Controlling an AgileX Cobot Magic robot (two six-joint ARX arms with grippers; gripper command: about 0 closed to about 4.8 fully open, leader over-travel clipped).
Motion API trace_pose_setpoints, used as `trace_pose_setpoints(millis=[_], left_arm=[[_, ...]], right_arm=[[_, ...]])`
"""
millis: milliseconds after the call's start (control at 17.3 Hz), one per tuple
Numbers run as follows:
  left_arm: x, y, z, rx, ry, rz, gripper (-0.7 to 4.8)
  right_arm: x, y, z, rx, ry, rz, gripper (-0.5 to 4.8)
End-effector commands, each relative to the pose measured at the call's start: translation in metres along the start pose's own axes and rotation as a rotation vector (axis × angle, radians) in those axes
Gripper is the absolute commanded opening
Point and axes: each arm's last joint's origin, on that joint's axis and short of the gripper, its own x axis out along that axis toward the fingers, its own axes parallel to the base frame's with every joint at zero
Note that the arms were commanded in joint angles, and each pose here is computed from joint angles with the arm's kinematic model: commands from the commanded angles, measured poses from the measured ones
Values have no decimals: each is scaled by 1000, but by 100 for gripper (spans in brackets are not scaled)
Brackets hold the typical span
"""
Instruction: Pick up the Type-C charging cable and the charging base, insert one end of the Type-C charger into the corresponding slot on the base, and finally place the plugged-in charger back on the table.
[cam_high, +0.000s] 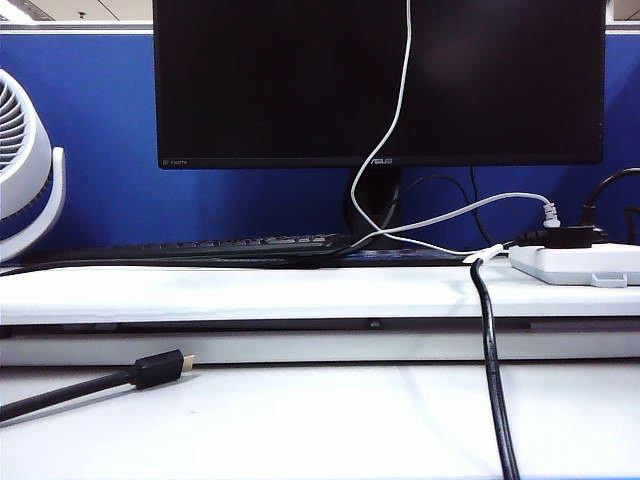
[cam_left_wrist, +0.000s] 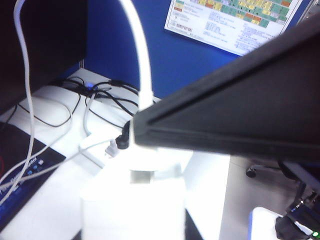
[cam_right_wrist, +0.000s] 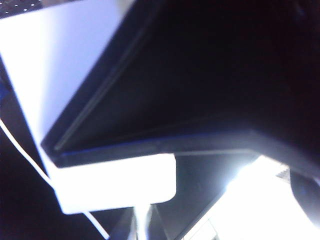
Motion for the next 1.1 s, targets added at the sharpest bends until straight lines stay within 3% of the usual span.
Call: trace_pose_setpoints(millis=[58, 1101], left_arm=[[-2, -3, 5, 61, -25, 4, -6], [-2, -5, -2, 40, 25, -41, -6]], right_arm=[[-1, 2, 6, -34, -74, 8, -6], [-7, 4, 18, -89, -185, 26, -6]])
